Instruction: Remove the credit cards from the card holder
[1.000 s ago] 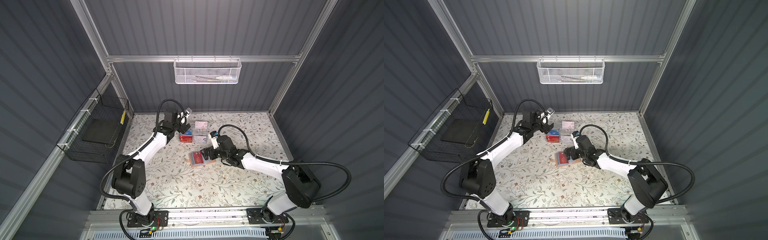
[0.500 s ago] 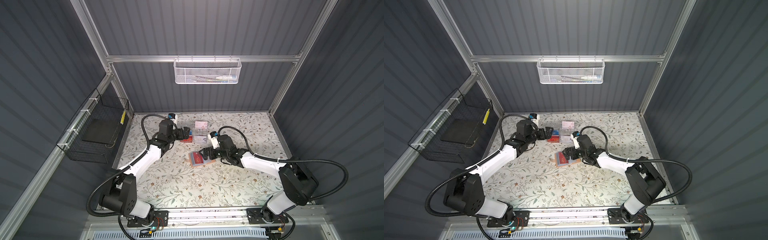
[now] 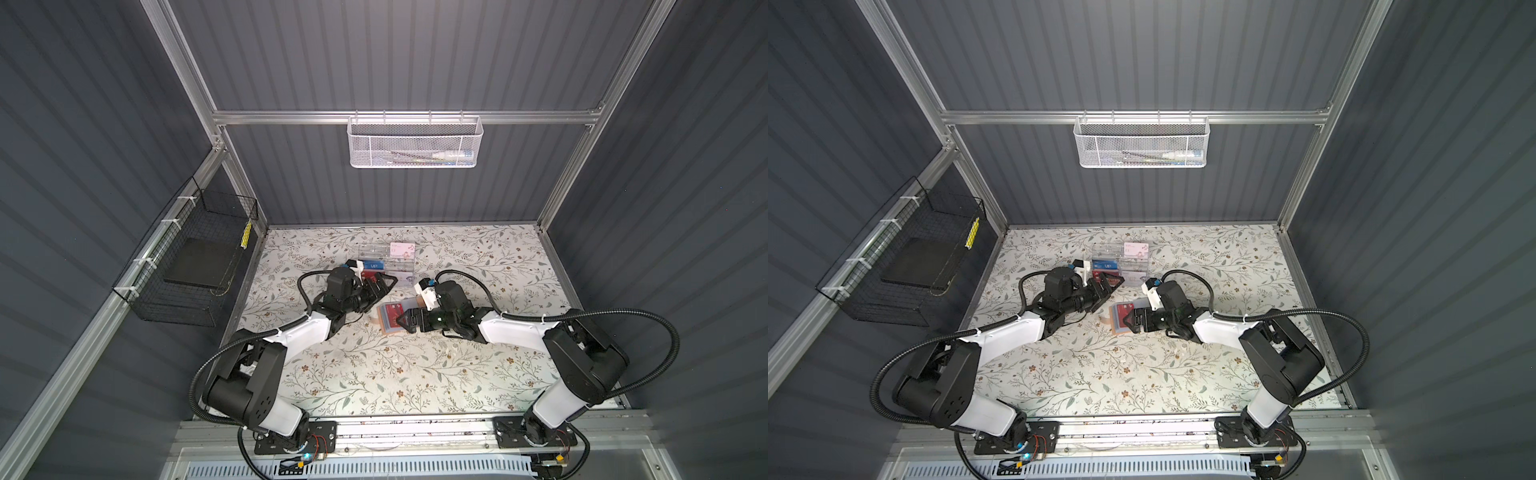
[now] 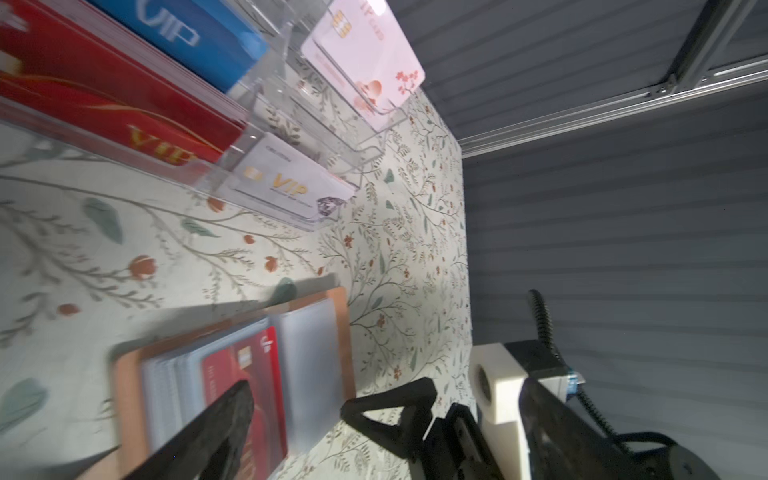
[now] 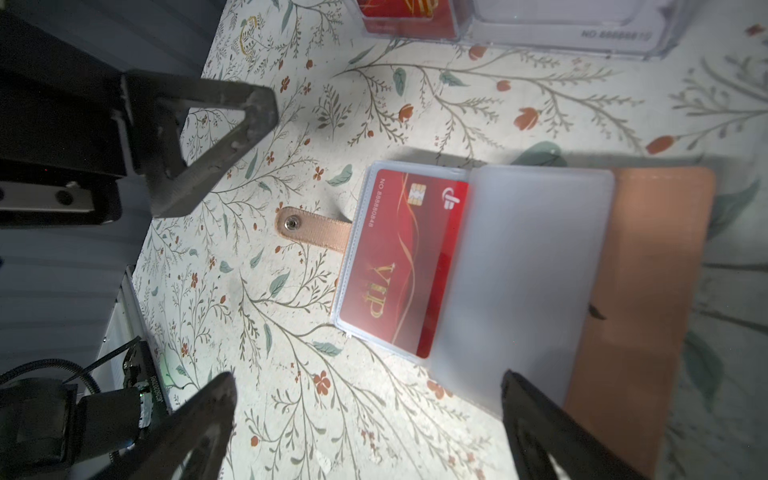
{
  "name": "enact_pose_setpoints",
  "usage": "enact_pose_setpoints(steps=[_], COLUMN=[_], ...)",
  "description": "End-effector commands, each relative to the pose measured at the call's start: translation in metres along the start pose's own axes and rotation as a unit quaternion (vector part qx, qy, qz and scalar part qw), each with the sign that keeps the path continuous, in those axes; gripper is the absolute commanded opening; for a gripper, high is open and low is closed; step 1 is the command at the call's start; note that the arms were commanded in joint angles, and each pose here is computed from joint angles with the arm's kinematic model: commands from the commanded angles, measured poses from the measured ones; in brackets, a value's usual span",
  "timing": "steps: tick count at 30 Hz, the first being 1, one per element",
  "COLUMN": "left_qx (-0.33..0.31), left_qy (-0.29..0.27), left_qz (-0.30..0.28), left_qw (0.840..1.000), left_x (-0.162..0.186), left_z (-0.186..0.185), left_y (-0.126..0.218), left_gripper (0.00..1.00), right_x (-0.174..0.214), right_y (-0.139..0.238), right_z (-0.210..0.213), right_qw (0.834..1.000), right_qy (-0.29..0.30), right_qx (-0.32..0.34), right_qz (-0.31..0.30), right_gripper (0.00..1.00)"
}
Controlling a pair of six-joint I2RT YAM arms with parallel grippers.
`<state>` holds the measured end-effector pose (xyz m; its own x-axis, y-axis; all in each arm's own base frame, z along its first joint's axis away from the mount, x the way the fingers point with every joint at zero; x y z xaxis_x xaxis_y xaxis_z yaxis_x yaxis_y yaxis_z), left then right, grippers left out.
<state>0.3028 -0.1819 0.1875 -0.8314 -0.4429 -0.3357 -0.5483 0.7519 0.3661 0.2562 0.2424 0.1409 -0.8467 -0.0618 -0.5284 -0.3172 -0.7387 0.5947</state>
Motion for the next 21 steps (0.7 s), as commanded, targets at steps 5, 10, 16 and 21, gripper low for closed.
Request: enact_pose_setpoints(steps=[5, 10, 16, 21], left_qx=[0.052, 0.045, 0.017, -0.001], left_qy=[0.045, 0.063, 0.058, 0.057], left_qz=[0.024, 0.023, 0.029, 0.039], left_qw=[0.997, 0.997, 0.998, 0.998], left_x=[0.011, 0.015, 0.023, 0.030], left_z=[0.000, 0.016, 0.030, 0.043], left_y=[-0.025, -0.033, -0.029, -0.031], left_gripper=[1.00, 1.00, 1.00, 1.00], right_x=[-0.003, 0.000, 0.000, -0.002], right_y=[-0.008, -0.016, -0.024, -0.027], right_z=[0.012, 0.009, 0.003, -0.009], right_qw=[0.998, 0.998, 0.998, 0.997], right_qy=[0.017, 0.011, -0.008, -0.041], right_qx=[-0.054, -0.058, -0.052, -0.059], right_qz=[0.004, 0.014, 0.025, 0.027], right_gripper=[0.99, 0.99, 0.99, 0.99])
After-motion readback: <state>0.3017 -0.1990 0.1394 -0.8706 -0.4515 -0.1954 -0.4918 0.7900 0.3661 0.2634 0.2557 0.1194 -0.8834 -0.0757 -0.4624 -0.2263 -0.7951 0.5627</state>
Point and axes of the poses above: each gripper's point midway between its finger pads, its own y axis back along the fingers, its own z axis along the line the jaws close on, x = y × z, the point moved 10 cm from there along y, back along the fingers, and after that the axes turned 2 degrees about -y, right-handed, at the moved point
